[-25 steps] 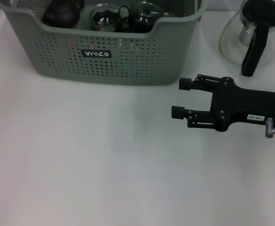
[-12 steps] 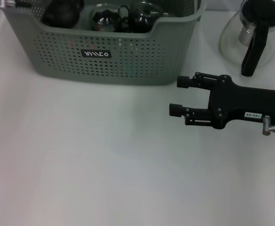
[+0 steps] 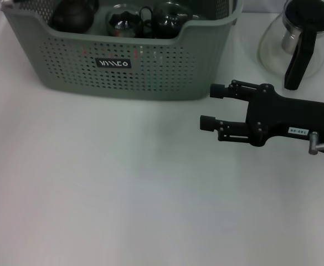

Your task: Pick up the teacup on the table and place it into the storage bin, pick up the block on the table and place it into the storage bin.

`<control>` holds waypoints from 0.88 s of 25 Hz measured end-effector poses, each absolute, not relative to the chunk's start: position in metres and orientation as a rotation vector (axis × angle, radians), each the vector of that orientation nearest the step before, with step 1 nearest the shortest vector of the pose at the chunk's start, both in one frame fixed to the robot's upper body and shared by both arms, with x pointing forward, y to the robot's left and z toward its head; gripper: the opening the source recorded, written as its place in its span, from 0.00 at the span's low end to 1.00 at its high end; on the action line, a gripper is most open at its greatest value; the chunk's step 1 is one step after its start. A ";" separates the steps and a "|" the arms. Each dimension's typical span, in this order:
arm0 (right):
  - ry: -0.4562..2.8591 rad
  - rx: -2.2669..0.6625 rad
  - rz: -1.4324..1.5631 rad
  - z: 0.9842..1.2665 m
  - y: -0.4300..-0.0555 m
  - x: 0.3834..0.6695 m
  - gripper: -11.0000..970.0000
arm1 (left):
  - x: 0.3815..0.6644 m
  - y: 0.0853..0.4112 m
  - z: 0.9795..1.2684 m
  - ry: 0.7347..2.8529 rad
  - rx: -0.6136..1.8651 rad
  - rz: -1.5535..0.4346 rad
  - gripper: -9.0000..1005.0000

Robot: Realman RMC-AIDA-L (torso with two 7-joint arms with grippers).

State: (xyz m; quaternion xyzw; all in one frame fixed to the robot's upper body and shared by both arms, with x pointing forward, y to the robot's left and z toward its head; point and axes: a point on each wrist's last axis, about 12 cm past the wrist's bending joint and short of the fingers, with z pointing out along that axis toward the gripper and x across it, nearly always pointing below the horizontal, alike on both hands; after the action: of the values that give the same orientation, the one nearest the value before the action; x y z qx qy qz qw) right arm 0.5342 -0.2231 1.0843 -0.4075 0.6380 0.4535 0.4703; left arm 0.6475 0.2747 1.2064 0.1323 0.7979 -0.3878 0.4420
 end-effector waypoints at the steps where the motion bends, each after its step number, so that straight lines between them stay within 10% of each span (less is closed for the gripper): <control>1: 1.562 -0.990 1.114 1.084 -0.223 0.534 0.84 | 0.635 0.281 1.206 1.865 0.330 -1.035 0.45; 10: 1.500 -0.917 1.112 1.084 -0.223 0.533 0.84 | 0.540 0.323 1.172 1.318 0.574 -1.192 0.78; 22: 1.537 -1.012 1.128 1.063 -0.218 0.515 0.84 | 0.471 0.313 1.080 1.655 0.954 -1.072 0.82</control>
State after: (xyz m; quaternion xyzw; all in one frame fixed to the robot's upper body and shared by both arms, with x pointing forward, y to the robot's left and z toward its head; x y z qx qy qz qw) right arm 0.5148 -0.2183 1.0629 -0.4133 0.6279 0.4606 0.4721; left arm 0.4710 0.3129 1.0795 0.3873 0.6716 -0.4353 0.4578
